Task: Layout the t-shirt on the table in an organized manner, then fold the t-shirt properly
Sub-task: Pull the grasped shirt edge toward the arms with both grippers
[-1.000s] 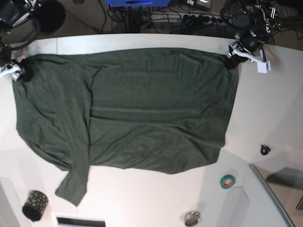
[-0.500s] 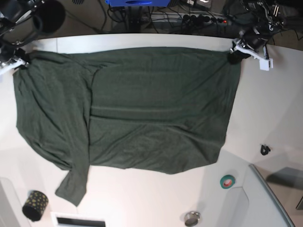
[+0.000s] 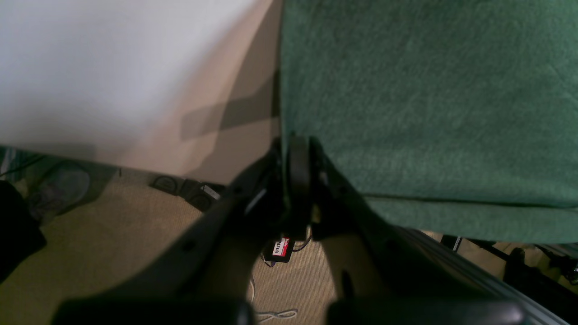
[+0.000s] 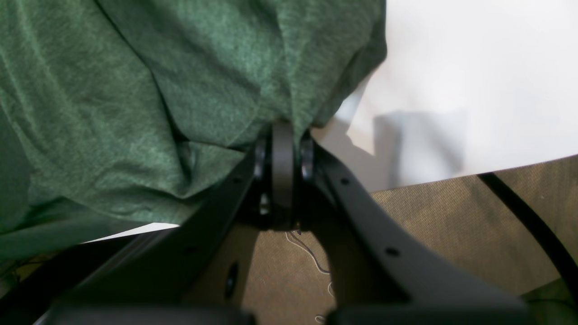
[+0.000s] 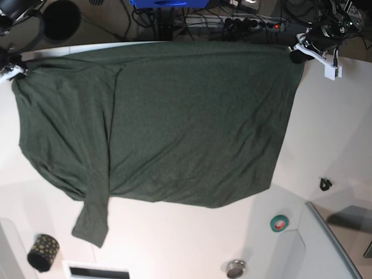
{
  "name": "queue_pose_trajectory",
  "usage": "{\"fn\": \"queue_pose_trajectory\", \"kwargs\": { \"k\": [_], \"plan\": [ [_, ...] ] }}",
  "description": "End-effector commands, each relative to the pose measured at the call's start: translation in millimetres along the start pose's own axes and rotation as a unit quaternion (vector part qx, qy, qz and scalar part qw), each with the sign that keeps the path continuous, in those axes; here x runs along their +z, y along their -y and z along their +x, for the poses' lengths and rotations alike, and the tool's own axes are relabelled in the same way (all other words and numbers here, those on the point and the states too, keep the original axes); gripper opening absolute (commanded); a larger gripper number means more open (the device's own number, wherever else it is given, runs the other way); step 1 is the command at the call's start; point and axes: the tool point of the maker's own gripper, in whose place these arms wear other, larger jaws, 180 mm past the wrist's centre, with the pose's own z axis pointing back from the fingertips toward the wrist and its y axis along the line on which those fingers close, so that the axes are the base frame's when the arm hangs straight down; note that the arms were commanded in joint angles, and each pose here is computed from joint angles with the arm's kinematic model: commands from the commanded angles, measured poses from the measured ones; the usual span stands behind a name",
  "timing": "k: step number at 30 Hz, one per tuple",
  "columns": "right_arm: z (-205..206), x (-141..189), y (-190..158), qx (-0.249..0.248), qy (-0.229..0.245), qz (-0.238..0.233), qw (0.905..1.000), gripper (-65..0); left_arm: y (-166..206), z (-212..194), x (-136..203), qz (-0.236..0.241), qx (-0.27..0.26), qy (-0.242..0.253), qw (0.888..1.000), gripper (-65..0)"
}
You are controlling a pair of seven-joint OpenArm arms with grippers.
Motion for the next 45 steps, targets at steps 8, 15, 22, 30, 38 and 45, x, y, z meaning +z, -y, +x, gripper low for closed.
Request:
{"fn": "queue_pose_trajectory", "kwargs": {
  "k": [8, 15, 22, 30, 38, 45],
  "plan": [
    [19, 8, 4, 0.011, 0.014, -0.007, 0.9998, -64.4, 1, 15, 3, -0.002, -0.011, 0.02, 1.0, -65.0],
    [26, 7, 7, -0.05, 0.014, -0.023, 0.9984, -64.4, 6, 31, 0, -0.008, -0.014, 0.036, 0.999, -65.0],
    [33, 7, 7, -0.114, 0.011, -0.035, 0.9928, -64.4, 15, 42, -7, -0.017, -0.02, 0.015, 1.0, -65.0],
    [34, 6, 9, -0.185, 0.006, -0.047, 0.9817, -64.4, 24, 60, -11, -0.027, -0.024, 0.022, 0.999, -65.0],
    [46, 20, -1, -0.211, 0.008, -0.048, 0.9762, -64.4, 26, 73, 5, -0.009, -0.054, 0.033, 0.998, -65.0],
    [55, 24, -12, -0.22, 0.015, -0.042, 0.9745, -64.4, 28, 80, 6, -0.008, -0.059, 0.042, 0.997, -65.0]
  ]
}}
